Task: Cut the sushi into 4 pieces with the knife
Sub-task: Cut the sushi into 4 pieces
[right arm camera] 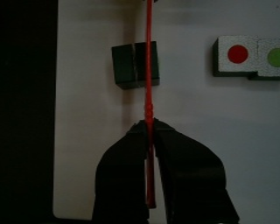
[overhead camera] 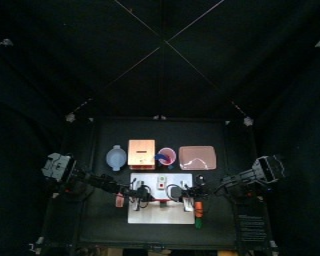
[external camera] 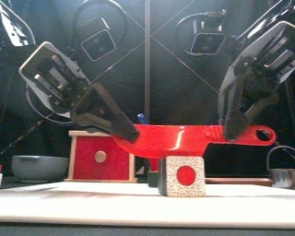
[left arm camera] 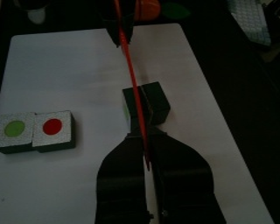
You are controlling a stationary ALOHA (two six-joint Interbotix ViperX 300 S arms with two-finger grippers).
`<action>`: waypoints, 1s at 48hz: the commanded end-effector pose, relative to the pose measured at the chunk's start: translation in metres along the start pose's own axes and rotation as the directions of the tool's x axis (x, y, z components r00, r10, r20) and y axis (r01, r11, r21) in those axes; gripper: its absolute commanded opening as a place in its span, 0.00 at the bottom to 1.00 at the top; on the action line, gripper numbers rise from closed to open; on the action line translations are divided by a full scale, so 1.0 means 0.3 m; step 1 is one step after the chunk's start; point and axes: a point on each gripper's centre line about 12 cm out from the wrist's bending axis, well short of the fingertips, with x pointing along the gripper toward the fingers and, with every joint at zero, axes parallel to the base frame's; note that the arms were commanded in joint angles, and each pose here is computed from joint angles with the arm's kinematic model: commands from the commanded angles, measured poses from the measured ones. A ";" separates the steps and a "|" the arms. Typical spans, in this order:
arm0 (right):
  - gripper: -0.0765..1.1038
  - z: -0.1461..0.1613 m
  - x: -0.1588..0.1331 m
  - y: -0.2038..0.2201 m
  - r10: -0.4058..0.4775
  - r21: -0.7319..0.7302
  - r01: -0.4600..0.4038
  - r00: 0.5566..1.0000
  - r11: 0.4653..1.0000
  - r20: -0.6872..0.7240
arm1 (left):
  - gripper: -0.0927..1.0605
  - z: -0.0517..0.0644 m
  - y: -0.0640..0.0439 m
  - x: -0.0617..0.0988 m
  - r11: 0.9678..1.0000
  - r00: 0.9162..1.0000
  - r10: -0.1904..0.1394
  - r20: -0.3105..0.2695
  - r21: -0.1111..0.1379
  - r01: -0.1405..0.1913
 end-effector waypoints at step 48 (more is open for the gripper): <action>0.13 -0.069 0.128 -0.012 -0.014 0.010 0.015 0.996 1.000 -0.093 | 0.30 -0.143 0.005 0.106 0.996 0.987 0.043 -0.153 -0.067 -0.053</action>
